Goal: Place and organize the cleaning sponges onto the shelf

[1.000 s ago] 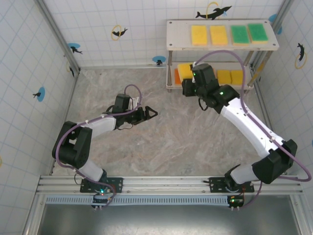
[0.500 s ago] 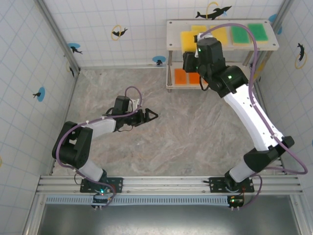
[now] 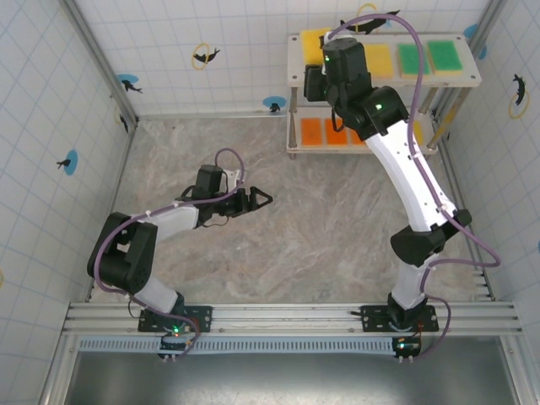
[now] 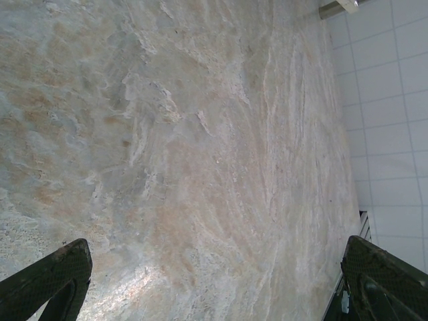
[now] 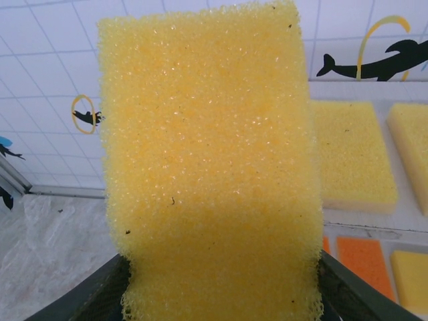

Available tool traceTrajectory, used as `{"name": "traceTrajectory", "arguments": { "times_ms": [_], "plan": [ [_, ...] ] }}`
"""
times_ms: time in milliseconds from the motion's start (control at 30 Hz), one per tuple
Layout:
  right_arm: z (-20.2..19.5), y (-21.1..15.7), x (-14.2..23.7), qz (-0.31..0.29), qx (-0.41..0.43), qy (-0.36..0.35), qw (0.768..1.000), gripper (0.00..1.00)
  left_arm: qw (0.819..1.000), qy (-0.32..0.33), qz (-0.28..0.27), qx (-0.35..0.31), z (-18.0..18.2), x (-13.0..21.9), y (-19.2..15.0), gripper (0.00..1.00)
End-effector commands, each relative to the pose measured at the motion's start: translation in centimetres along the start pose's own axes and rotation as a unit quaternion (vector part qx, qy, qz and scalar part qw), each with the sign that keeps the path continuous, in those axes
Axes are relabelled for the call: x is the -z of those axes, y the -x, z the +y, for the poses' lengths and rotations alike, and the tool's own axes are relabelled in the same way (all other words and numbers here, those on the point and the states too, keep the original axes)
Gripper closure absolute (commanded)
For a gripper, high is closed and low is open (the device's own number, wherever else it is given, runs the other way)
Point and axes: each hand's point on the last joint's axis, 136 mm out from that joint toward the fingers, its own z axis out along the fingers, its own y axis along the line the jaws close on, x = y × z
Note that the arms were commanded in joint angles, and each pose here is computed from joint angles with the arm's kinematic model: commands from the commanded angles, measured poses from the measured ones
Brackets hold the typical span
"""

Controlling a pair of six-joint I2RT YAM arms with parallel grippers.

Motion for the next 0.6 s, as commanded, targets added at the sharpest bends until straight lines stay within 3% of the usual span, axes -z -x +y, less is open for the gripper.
{"name": "traceTrajectory", "arguments": {
  "times_ms": [0,567],
  "plan": [
    [-0.7,1.2,-0.4,-0.018,-0.001,-0.017,1.000,0.38,1.000,-0.006,-0.004,-0.015,-0.6,0.7,0.2,0.02],
    [-2.0,2.0,-4.0,-0.036,-0.037,-0.011,0.999,0.37,1.000,0.006,-0.010,-0.013,-0.6,1.3,0.3,0.03]
  ]
}}
